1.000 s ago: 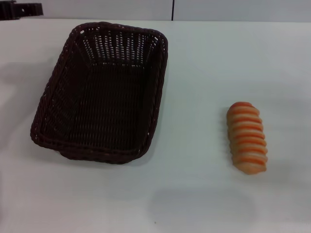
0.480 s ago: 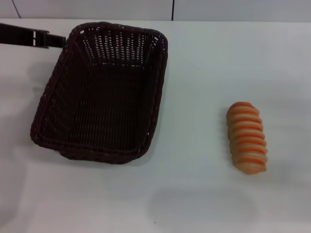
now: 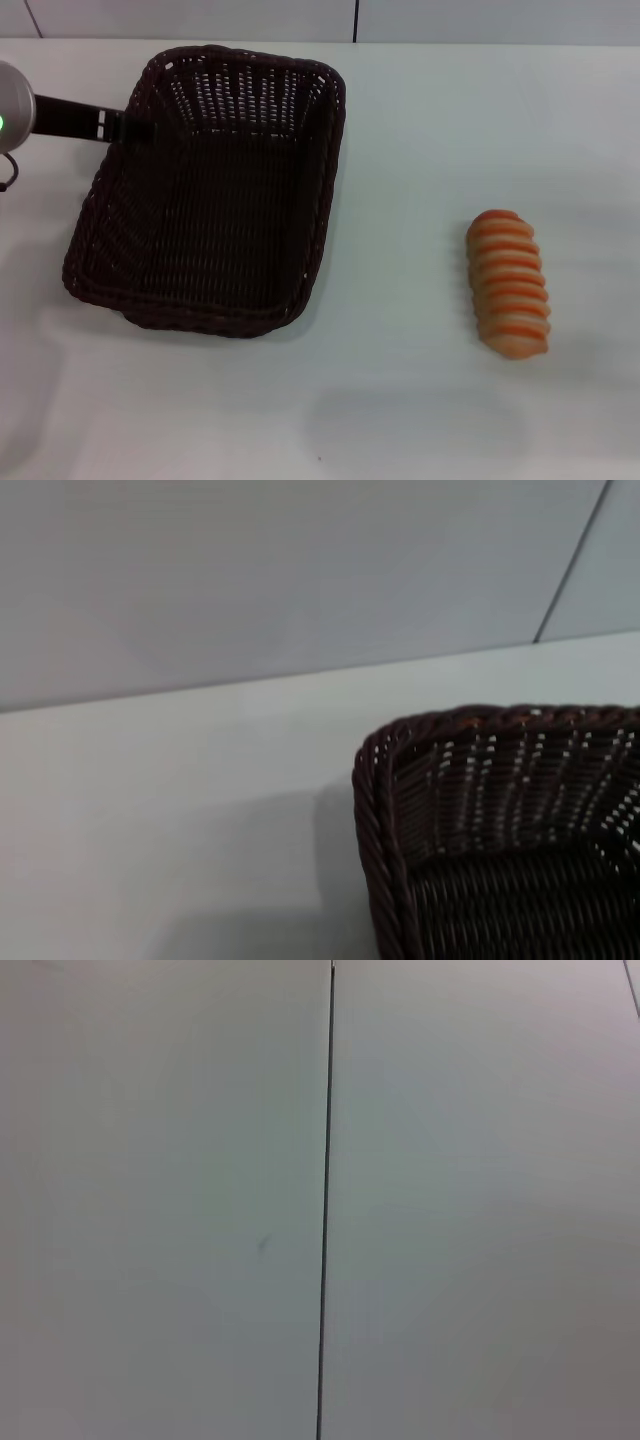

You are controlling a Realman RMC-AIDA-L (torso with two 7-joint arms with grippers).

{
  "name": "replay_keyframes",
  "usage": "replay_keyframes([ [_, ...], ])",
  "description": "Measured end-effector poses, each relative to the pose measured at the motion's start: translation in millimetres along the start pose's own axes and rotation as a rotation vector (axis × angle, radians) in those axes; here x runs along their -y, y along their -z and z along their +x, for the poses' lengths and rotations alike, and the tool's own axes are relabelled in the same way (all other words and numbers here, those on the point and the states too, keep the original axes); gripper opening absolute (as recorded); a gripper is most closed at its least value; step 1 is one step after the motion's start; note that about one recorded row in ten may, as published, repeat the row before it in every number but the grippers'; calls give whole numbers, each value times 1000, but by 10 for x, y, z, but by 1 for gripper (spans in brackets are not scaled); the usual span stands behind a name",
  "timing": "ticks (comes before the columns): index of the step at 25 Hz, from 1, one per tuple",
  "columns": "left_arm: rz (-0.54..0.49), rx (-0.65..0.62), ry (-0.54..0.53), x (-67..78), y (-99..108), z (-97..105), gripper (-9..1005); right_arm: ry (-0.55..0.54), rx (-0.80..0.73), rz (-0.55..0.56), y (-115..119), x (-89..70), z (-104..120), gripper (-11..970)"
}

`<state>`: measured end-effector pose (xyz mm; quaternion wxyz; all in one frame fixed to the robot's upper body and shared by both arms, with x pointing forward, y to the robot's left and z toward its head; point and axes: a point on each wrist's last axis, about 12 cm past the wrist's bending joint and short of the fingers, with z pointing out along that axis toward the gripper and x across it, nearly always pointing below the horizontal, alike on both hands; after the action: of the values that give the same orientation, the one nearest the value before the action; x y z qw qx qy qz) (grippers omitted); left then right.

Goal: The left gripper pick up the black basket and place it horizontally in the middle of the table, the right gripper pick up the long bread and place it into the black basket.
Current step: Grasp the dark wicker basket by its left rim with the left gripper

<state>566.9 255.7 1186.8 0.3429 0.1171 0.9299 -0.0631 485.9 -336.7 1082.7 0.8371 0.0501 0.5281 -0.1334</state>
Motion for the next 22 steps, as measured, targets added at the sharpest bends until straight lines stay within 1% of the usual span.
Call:
replay_keyframes([
  [11,-10,-29,17,-24,-77,63,810,3,11,3,2,12,-13,546],
  [13,-11,-55,27,-43,-142,105,810,3,11,3,3,13,-13,546],
  [22,-20,-86,22,-72,-229,152,811,3,11,3,2,12,-13,545],
])
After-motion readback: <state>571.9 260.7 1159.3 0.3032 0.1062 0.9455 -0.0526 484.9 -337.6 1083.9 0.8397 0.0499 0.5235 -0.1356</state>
